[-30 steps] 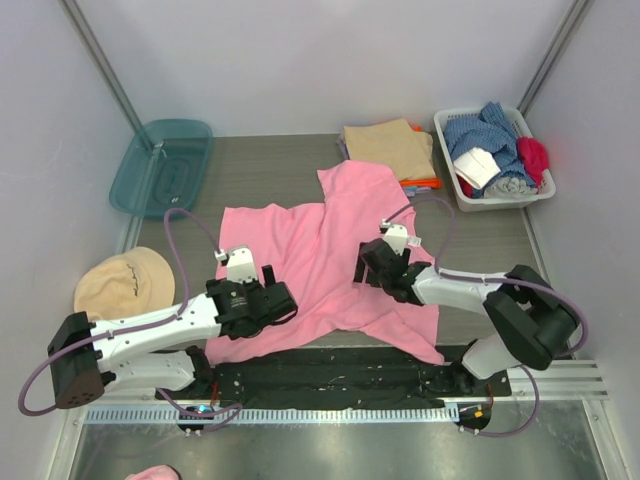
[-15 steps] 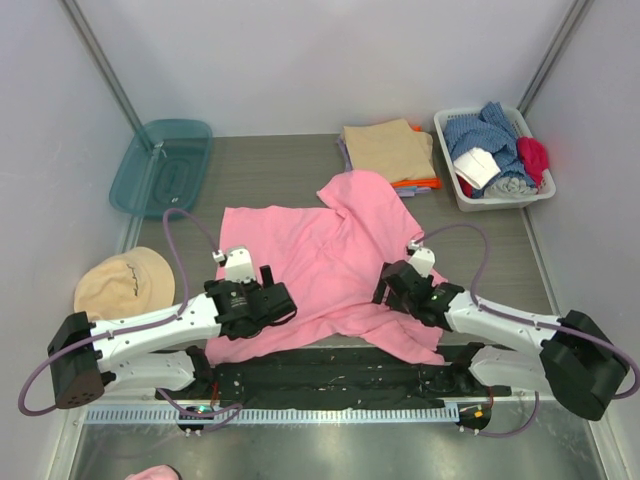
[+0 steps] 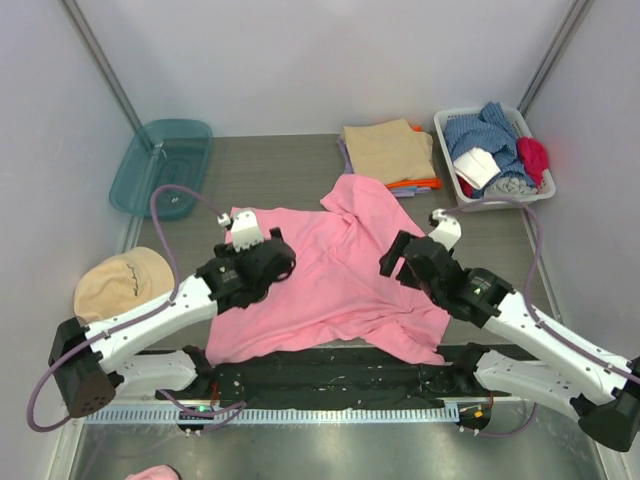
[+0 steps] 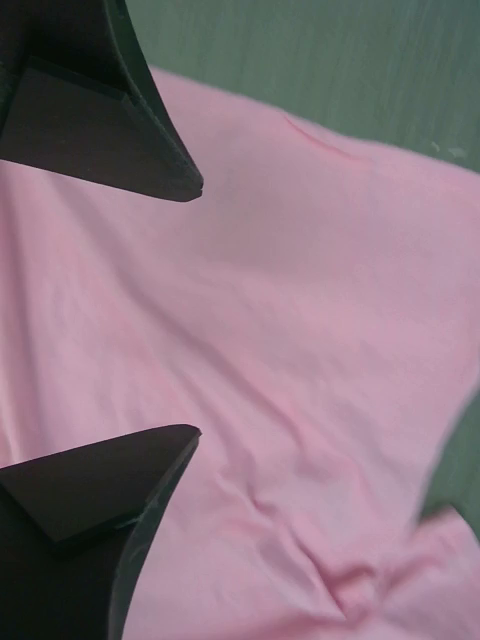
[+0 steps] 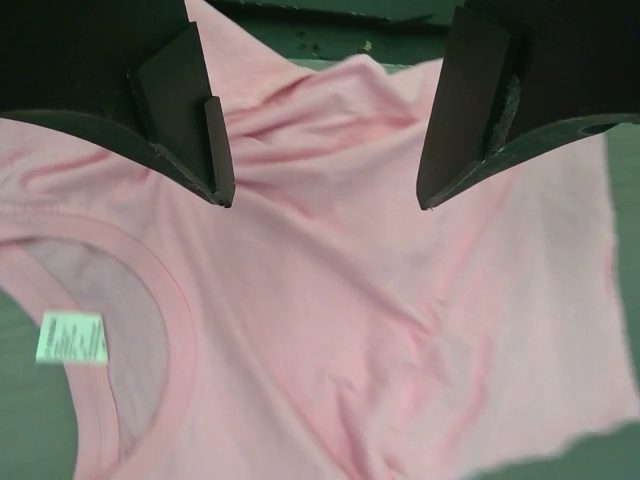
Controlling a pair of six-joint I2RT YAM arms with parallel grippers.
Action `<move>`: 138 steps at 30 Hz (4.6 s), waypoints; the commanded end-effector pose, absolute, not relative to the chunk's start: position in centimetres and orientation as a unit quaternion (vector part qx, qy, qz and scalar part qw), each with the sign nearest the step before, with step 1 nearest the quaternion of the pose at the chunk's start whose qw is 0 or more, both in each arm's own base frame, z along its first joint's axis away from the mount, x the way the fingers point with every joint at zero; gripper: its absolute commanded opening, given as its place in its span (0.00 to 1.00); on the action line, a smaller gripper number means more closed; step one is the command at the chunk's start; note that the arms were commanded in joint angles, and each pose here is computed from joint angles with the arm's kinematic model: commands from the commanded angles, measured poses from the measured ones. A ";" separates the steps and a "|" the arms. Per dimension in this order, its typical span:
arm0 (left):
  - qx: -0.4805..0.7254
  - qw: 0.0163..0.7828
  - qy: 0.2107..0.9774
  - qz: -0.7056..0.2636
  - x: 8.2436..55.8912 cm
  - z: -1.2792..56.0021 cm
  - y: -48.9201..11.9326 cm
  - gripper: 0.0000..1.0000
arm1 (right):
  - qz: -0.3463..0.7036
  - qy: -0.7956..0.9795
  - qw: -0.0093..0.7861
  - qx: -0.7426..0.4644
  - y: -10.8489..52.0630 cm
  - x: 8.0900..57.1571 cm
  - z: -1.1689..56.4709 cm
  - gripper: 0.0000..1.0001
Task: Fold and stack the t-shirts
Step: Flatten the tshirt out
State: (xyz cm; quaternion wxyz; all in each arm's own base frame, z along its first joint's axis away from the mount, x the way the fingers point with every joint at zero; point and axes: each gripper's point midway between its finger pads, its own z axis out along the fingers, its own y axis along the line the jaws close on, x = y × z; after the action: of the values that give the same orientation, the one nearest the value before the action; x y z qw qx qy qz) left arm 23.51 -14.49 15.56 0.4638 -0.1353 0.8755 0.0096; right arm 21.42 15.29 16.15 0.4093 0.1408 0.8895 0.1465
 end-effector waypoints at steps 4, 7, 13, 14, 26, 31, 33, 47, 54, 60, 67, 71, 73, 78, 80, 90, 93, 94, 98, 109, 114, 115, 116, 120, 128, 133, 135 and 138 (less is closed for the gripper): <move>-0.056 0.500 0.848 -0.169 38.7 20.3 -23.9 1.00 | 0.135 0.853 0.484 0.139 13.9 23.0 22.8 0.82; -0.009 0.472 0.854 -0.218 44.2 18.8 -27.9 1.00 | 0.144 0.852 0.484 0.142 13.8 22.7 22.8 0.83; 0.027 0.452 0.851 -0.268 53.7 15.6 -33.0 1.00 | 0.144 0.853 0.478 0.152 13.0 21.9 22.4 0.83; 0.035 0.465 0.836 -0.288 54.9 17.6 -34.2 1.00 | 0.145 0.853 0.478 0.154 12.9 21.8 22.4 0.83; 0.002 0.432 0.824 -0.367 62.6 11.1 -35.2 1.00 | 0.146 0.857 0.472 0.145 13.7 22.2 21.9 0.84; -0.009 0.416 0.830 -0.373 63.2 7.9 -35.3 1.00 | 0.143 0.861 0.468 0.140 14.2 22.5 21.6 0.86; -0.017 0.408 0.829 -0.382 63.3 6.7 -35.6 1.00 | 0.149 0.858 0.471 0.141 14.3 22.6 21.8 0.86; 0.002 0.378 0.818 -0.433 60.6 5.2 -40.8 1.00 | 0.141 0.860 0.470 0.143 14.0 22.6 21.2 0.88; -0.009 0.372 0.813 -0.449 60.3 4.9 -42.0 1.00 | 0.138 0.860 0.470 0.145 13.7 22.4 21.2 0.88; -0.029 0.364 0.803 -0.472 60.4 4.8 -42.7 0.99 | 0.136 0.857 0.474 0.149 13.4 22.4 21.5 0.89; -0.057 0.356 0.796 -0.486 61.1 4.1 -42.1 0.47 | 0.129 0.854 0.480 0.153 12.8 22.3 21.8 0.90; -0.071 0.356 0.795 -0.487 61.8 4.0 -41.1 0.14 | 0.127 0.855 0.479 0.154 12.7 22.3 21.6 0.91; -0.074 0.356 0.797 -0.483 61.9 3.7 -40.6 0.02 | 0.126 0.856 0.478 0.153 12.8 22.2 21.5 0.91; -0.075 0.365 0.800 -0.471 62.6 5.3 -37.5 0.00 | 0.122 0.859 0.473 0.153 12.8 22.2 20.8 0.91; -0.076 0.366 0.809 -0.453 62.7 4.4 -35.6 0.00 | 0.126 0.859 0.472 0.153 13.0 22.2 20.6 0.91; -0.067 0.381 0.829 -0.404 63.8 7.7 -27.5 0.00 | 0.145 0.859 0.468 0.149 13.9 22.4 20.4 0.91; -0.066 0.378 0.840 -0.383 63.9 8.1 -24.7 0.00 | 0.149 0.859 0.468 0.148 14.1 22.4 20.3 0.91; -0.066 0.377 0.842 -0.381 63.9 8.2 -24.1 0.00 | 0.150 0.859 0.466 0.147 14.1 22.3 20.2 0.91; -0.070 0.368 0.855 -0.359 63.6 8.4 -20.3 0.00 | 0.153 0.860 0.466 0.142 14.4 22.4 20.1 0.91; -0.052 0.349 0.889 -0.294 61.7 7.5 -12.6 0.00 | 0.161 0.861 0.465 0.129 15.5 23.0 20.0 0.91; -0.067 0.355 0.894 -0.266 61.5 7.9 -7.5 0.00 | 0.164 0.860 0.466 0.126 15.9 23.2 20.0 0.91; -0.072 0.357 0.892 -0.269 61.5 7.9 -6.9 0.00 | 0.164 0.862 0.464 0.125 15.9 23.2 19.8 0.91; -0.081 0.356 0.891 -0.268 61.4 7.8 -5.8 0.00 | 0.166 0.862 0.463 0.124 16.0 23.2 19.8 0.91; -0.091 0.361 0.892 -0.256 61.5 7.7 -3.7 0.00 | 0.167 0.862 0.463 0.123 16.1 23.2 19.8 0.91; -0.098 0.372 0.887 -0.255 62.3 8.7 -2.5 0.30 | 0.161 0.865 0.460 0.118 16.0 23.2 19.4 0.91; -0.094 0.401 0.873 -0.261 63.2 11.9 -3.3 0.97 | 0.159 0.868 0.456 0.117 16.2 23.2 19.1 0.91; -0.091 0.417 0.866 -0.260 63.6 13.7 -3.4 1.00 | 0.160 0.868 0.456 0.117 16.2 23.2 19.1 0.92; -0.078 0.439 0.853 -0.271 63.4 17.6 -4.8 1.00 | 0.160 0.868 0.456 0.111 16.3 23.2 19.2 0.91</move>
State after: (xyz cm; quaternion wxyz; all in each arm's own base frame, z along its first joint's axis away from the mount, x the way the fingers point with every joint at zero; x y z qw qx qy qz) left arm 62.40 -4.80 7.53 0.3583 -0.0941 0.8897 -0.2668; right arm 22.76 15.95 18.46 0.4434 0.1148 0.8757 0.1527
